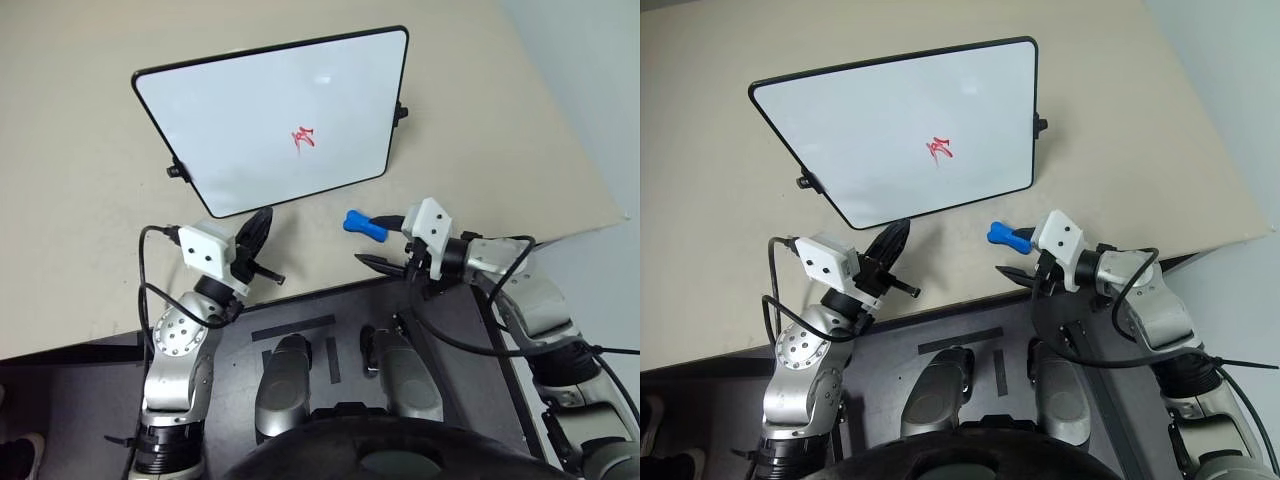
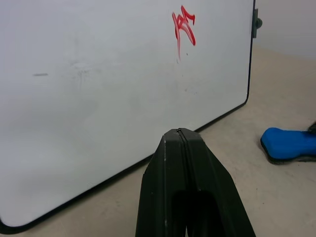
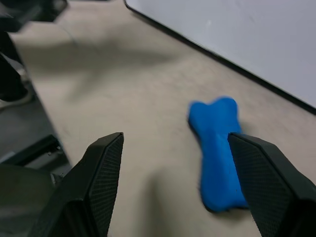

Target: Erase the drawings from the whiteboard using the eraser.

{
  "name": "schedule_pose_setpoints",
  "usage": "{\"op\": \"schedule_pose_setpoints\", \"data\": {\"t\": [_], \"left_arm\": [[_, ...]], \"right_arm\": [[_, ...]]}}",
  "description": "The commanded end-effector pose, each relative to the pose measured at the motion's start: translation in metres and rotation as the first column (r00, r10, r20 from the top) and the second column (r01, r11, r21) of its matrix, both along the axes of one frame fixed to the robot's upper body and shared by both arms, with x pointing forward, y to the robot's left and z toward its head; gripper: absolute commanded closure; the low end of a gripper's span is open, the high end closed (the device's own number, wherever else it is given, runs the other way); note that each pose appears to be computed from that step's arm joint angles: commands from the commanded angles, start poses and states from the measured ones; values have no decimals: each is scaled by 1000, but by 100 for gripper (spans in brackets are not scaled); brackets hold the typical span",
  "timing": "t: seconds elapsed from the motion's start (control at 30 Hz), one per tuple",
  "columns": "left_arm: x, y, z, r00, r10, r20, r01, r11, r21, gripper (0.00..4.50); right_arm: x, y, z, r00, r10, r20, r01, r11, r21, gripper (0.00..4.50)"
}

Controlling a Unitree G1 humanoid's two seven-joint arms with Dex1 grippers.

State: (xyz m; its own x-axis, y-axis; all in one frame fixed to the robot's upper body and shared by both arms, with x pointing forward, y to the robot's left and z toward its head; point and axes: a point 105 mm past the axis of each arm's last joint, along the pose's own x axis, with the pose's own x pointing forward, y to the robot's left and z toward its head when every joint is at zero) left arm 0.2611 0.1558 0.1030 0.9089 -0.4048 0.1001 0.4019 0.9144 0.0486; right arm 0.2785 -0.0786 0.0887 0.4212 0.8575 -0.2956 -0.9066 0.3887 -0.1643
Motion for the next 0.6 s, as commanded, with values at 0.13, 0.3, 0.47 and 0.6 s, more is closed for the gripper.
{"op": "schedule_pose_setpoints", "data": {"t": [0.13,0.3,0.47,0.6], "left_arm": [[2,-6,10,998,-11,56,12,1000,-2,450],[3,-8,10,998,-5,62,6,1000,-11,450],[4,-8,11,998,0,67,1,1000,-13,450],[5,-7,11,997,2,71,-1,1000,-14,450]], "right_arm": [[12,2,0,998,-9,58,9,1000,-13,95],[15,2,-3,998,-5,60,6,1000,-20,95],[19,1,-4,998,-14,65,16,1000,-22,133],[24,0,-3,996,-42,83,44,999,-26,259]]}}
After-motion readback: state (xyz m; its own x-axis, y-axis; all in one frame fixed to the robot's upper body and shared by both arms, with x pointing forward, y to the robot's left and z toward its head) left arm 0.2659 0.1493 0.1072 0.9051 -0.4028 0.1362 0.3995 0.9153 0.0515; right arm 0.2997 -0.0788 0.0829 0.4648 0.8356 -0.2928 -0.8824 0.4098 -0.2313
